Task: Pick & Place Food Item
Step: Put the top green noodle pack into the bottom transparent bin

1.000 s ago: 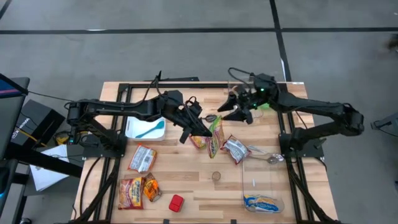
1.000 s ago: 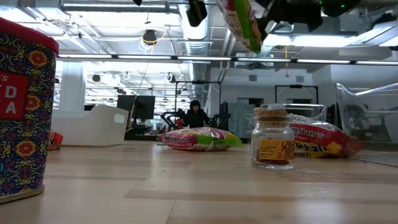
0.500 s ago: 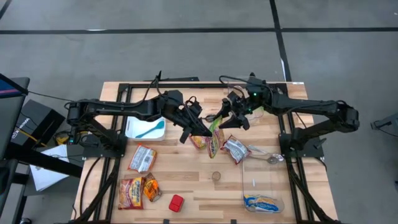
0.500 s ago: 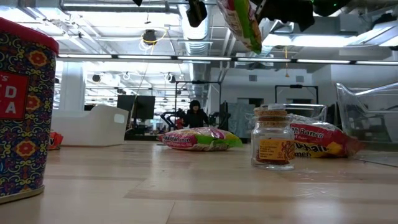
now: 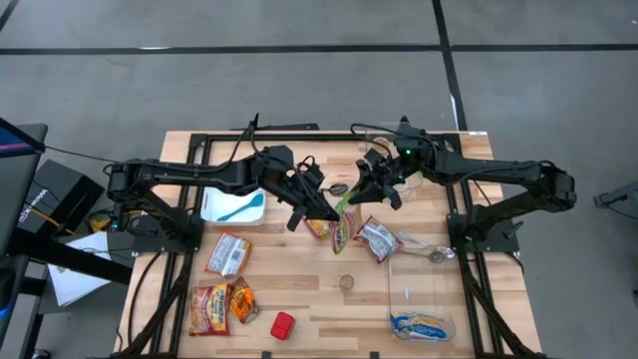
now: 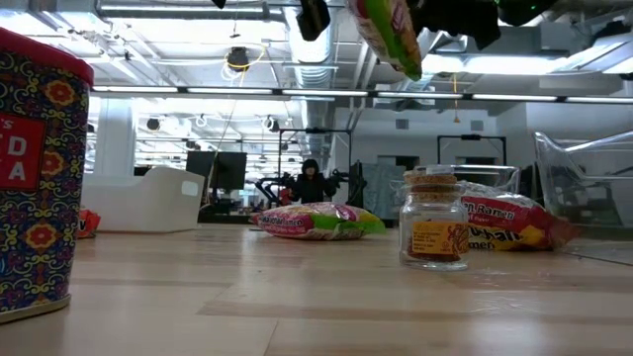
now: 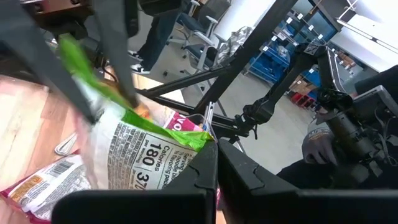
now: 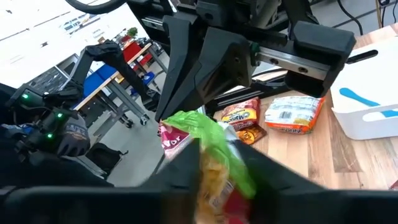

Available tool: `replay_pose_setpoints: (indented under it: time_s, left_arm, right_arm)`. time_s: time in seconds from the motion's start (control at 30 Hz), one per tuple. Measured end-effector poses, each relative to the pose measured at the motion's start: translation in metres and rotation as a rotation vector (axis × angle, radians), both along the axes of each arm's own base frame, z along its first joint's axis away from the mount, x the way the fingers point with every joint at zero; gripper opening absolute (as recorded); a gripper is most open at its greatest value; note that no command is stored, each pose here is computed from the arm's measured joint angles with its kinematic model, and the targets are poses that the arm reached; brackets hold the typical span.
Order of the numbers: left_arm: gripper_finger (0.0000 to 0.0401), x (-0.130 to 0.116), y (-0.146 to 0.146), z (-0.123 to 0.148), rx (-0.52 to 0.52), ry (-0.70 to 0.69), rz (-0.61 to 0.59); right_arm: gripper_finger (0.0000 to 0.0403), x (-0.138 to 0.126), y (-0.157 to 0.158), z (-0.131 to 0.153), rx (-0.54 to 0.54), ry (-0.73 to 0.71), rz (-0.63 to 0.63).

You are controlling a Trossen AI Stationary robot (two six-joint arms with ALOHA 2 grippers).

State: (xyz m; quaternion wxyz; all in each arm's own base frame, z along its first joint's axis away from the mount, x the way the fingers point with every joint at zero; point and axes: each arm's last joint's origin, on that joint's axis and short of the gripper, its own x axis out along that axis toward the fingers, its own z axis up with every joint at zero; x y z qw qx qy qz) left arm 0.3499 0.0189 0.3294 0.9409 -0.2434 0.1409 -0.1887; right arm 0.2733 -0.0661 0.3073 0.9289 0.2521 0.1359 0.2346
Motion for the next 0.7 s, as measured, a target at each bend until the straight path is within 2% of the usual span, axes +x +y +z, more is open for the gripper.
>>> replay_pose_setpoints:
  time_s: [0.07,0.1,0.4,0.53,0.7]
  left_arm:
    - [0.0,0.0,0.0,0.0,-0.001,0.001,-0.001]
    - [0.0,0.0,0.0,0.0,-0.002,0.001,0.0]
    - [0.0013,0.0001,0.0001,0.0,-0.041,0.019,0.013]
    - [0.0055,0.0001,0.0006,0.0001,-0.075,0.037,0.029]
    - [0.0137,-0.0009,0.0003,-0.0041,-0.086,0.088,0.025]
  right_arm:
    - [0.0021,0.0,0.0,0.0001,-0.006,-0.004,0.002]
    - [0.0013,0.0,0.0,0.0001,-0.006,-0.005,0.003]
    - [0.0002,-0.0001,-0.0001,0.0001,-0.006,-0.005,0.004]
    - [0.0,-0.0001,0.0001,-0.0001,-0.005,-0.004,0.006]
    - [0.0,-0.0001,0.0,-0.0001,-0.005,-0.003,0.005]
